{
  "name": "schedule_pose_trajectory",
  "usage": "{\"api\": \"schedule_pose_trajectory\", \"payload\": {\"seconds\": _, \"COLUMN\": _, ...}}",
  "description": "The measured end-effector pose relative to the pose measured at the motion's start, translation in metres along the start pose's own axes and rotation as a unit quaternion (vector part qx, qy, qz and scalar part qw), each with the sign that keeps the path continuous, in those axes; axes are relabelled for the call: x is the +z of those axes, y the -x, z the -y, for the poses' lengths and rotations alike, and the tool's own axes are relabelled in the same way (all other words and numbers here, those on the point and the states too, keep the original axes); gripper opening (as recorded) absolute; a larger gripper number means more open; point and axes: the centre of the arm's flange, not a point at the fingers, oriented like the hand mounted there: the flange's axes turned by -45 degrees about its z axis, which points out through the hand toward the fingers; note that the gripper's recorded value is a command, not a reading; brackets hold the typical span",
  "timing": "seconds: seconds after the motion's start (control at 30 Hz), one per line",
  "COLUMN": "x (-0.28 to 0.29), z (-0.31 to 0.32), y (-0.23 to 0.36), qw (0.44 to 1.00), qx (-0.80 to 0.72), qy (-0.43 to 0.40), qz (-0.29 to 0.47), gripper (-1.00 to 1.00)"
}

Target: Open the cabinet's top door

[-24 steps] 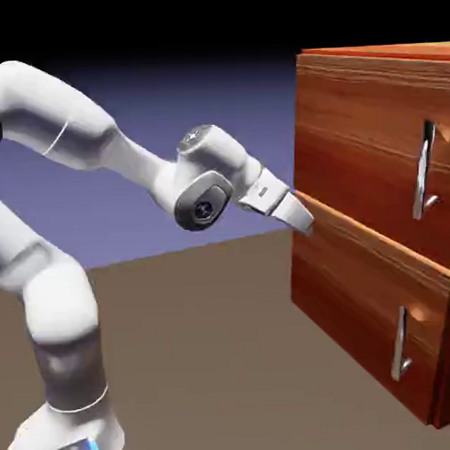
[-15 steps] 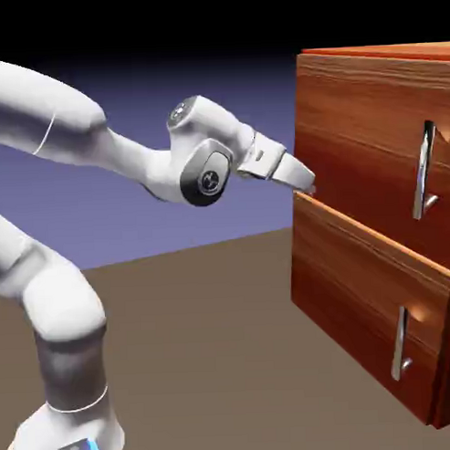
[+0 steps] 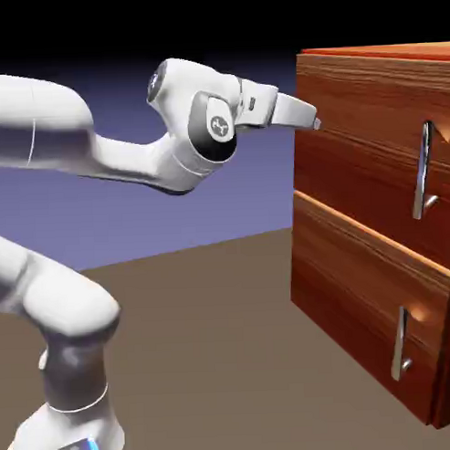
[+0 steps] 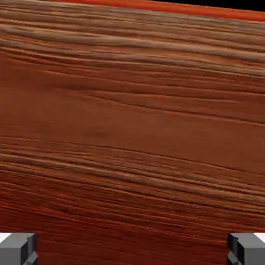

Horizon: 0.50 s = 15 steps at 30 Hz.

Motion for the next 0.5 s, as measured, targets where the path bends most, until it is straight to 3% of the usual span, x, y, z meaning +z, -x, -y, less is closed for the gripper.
{"api": "schedule_pose_trajectory", "payload": {"seconds": 0.5, "x": -0.004, "z": -0.080, "y": 0.000, "qw": 0.995, "qx": 0.021, "qy": 0.017, "qz": -0.100, "gripper": 0.00}}
